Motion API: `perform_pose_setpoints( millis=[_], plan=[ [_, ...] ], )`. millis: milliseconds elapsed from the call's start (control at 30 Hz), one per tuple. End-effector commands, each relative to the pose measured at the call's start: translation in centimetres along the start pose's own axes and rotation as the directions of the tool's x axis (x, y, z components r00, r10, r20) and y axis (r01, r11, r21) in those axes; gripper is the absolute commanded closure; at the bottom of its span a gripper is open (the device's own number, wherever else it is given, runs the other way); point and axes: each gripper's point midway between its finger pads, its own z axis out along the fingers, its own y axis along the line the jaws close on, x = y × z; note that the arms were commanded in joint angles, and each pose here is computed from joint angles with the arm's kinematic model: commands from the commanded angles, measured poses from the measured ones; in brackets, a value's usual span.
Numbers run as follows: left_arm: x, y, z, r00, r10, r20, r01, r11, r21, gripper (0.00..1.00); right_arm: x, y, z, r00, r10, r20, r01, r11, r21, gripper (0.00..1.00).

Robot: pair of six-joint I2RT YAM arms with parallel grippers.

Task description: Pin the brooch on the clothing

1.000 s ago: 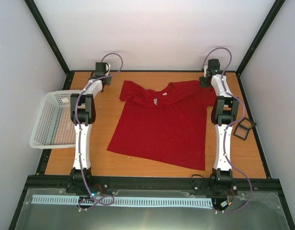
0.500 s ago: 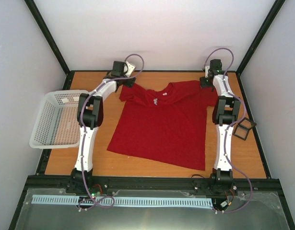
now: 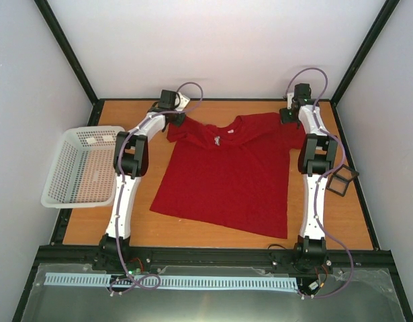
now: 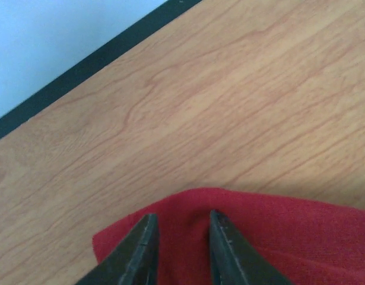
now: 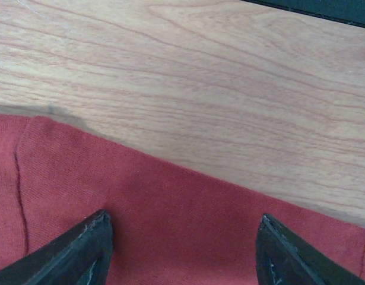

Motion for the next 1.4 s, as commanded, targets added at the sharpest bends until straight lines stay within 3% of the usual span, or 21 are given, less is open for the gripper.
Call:
perform_pose_setpoints(
  millis=[0, 67, 233, 367, 533, 667, 700, 767, 867, 900, 933, 1100, 1267, 1367],
  plan=[
    [5.4, -0.6, 1.3, 0.986, 0.032, -0.165, -0.029, 0.999, 0.021, 0.84, 4.0, 0.8, 1.0, 0.991, -0.012, -0.130, 0.008, 1.000, -0.028, 0.35],
    [5.3, 0.4, 1.2, 0.987, 0.021, -0.160, -0.022, 1.000, -0.007, 0.98, 4.2, 0.8, 1.2, 0.990, -0.013, -0.138, 0.010, 1.000, -0.026, 0.36],
    [3.9, 5.5, 0.0, 0.994, -0.057, -0.096, 0.043, 0.989, -0.142, 0.99, 4.1, 0.6, 1.1, 0.991, -0.016, -0.135, 0.014, 1.000, -0.018, 0.59],
    [2.6, 11.4, -2.1, 0.991, -0.132, -0.006, 0.125, 0.951, -0.281, 0.99, 4.0, -0.3, 1.1, 0.991, 0.003, -0.132, -0.002, 1.000, 0.012, 0.66],
    [1.2, 17.3, -5.1, 0.982, -0.168, 0.089, 0.190, 0.892, -0.410, 0.99, 3.2, -2.1, 0.7, 0.993, 0.051, -0.102, -0.044, 0.997, 0.071, 0.69],
    [-1.6, 18.7, -7.3, 0.978, -0.131, 0.162, 0.189, 0.884, -0.428, 0.99, 1.0, -2.0, 0.0, 0.999, 0.036, -0.033, -0.035, 0.999, 0.038, 0.67],
    [-2.3, 18.8, -7.8, 0.976, -0.126, 0.175, 0.191, 0.884, -0.428, 0.98, 0.4, -1.8, -0.3, 0.999, 0.035, -0.017, -0.034, 0.999, 0.022, 0.63],
    [-3.1, 18.9, -9.0, 0.974, -0.133, 0.184, 0.202, 0.879, -0.432, 0.64, -0.5, -1.4, -1.4, 0.999, 0.042, 0.006, -0.042, 0.999, 0.003, 0.49],
    [-4.4, 17.0, -10.9, 0.968, -0.161, 0.190, 0.223, 0.904, -0.366, 0.54, -1.8, -0.2, -3.8, 0.999, 0.030, 0.027, -0.030, 1.000, -0.004, 0.23],
    [-5.1, 15.8, -11.9, 0.964, -0.170, 0.203, 0.231, 0.915, -0.331, 0.50, -2.1, 0.1, -4.8, 0.999, 0.023, 0.029, -0.023, 1.000, 0.007, 0.04],
    [-5.8, 14.5, -12.9, 0.959, -0.181, 0.218, 0.241, 0.925, -0.294, 0.47, -2.4, 0.4, -5.8, 0.999, 0.018, 0.027, -0.019, 1.000, 0.018, 0.01],
    [-6.8, 4.2, -17.0, 0.933, -0.279, 0.227, 0.295, 0.955, -0.035, 0.35, -1.8, 3.5, -11.7, 0.990, 0.140, 0.005, -0.140, 0.990, 0.006, 0.00],
    [-2.7, -6.5, -20.9, 0.889, -0.448, 0.100, 0.402, 0.865, 0.300, 0.34, 5.3, 12.7, -14.2, 0.941, 0.285, -0.184, -0.323, 0.917, -0.235, 0.00],
    [1.3, -12.2, -22.1, 0.879, -0.476, 0.011, 0.430, 0.804, 0.410, 0.33, 10.2, 17.7, -15.5, 0.932, 0.257, -0.256, -0.340, 0.866, -0.367, 0.00]
  ],
)
